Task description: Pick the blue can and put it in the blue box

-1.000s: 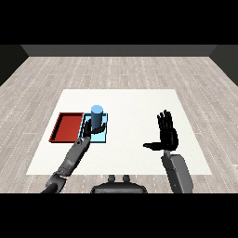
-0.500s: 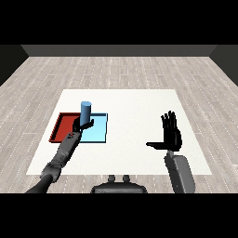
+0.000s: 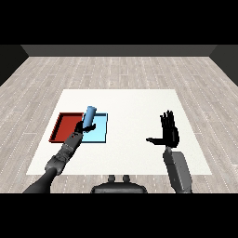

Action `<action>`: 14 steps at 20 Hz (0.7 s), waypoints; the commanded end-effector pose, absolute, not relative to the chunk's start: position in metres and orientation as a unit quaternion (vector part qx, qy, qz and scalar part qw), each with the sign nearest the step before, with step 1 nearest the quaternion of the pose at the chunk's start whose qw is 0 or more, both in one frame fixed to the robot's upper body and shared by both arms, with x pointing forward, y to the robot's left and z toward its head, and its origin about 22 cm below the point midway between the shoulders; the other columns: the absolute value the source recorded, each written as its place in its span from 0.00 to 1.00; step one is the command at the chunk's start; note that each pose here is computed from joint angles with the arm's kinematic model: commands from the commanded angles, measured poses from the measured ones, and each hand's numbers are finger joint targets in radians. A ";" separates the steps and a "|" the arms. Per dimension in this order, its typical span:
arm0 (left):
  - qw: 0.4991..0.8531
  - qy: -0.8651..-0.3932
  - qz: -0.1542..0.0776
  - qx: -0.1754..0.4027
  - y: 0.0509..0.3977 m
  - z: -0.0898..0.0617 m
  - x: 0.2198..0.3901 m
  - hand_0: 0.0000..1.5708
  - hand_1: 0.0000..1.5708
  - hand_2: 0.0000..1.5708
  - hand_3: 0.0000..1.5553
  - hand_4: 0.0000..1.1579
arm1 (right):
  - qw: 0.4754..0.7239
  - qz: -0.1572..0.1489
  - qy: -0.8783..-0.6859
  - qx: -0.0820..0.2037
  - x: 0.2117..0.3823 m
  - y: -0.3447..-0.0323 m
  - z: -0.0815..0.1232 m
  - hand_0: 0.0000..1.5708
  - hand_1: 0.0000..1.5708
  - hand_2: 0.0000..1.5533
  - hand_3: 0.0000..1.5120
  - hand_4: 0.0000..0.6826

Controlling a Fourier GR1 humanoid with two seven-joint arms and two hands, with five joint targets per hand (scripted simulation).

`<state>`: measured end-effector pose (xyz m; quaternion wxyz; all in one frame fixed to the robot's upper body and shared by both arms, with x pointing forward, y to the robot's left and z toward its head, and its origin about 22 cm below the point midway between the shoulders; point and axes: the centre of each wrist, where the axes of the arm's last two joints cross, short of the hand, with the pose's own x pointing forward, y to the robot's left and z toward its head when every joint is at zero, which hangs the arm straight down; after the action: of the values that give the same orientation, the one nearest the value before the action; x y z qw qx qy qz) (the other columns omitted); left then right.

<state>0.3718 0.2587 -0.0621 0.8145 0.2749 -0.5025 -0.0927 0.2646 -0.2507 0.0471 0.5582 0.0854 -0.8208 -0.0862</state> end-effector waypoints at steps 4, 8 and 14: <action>0.848 -0.437 -0.136 0.266 0.246 -0.088 0.353 0.96 0.96 0.89 0.35 0.74 | 0.557 -0.097 -0.820 0.092 0.274 -0.256 0.048 0.00 0.00 0.00 0.00 0.00; 0.880 -0.413 -0.082 0.218 0.233 -0.100 0.344 1.00 1.00 0.95 0.00 0.55 | 0.549 -0.091 -0.826 0.095 0.265 -0.257 0.033 0.00 0.00 0.00 0.00 0.00; 0.855 -0.401 -0.142 0.296 0.267 -0.093 0.345 0.00 0.00 0.00 0.00 0.00 | 0.547 -0.099 -0.824 0.107 0.263 -0.256 0.034 0.00 0.00 0.00 0.00 0.00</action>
<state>0.3694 0.2495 -0.0694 0.8363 0.2701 -0.4547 -0.1446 0.2621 -0.2590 0.0305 0.5539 0.0966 -0.8214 -0.0958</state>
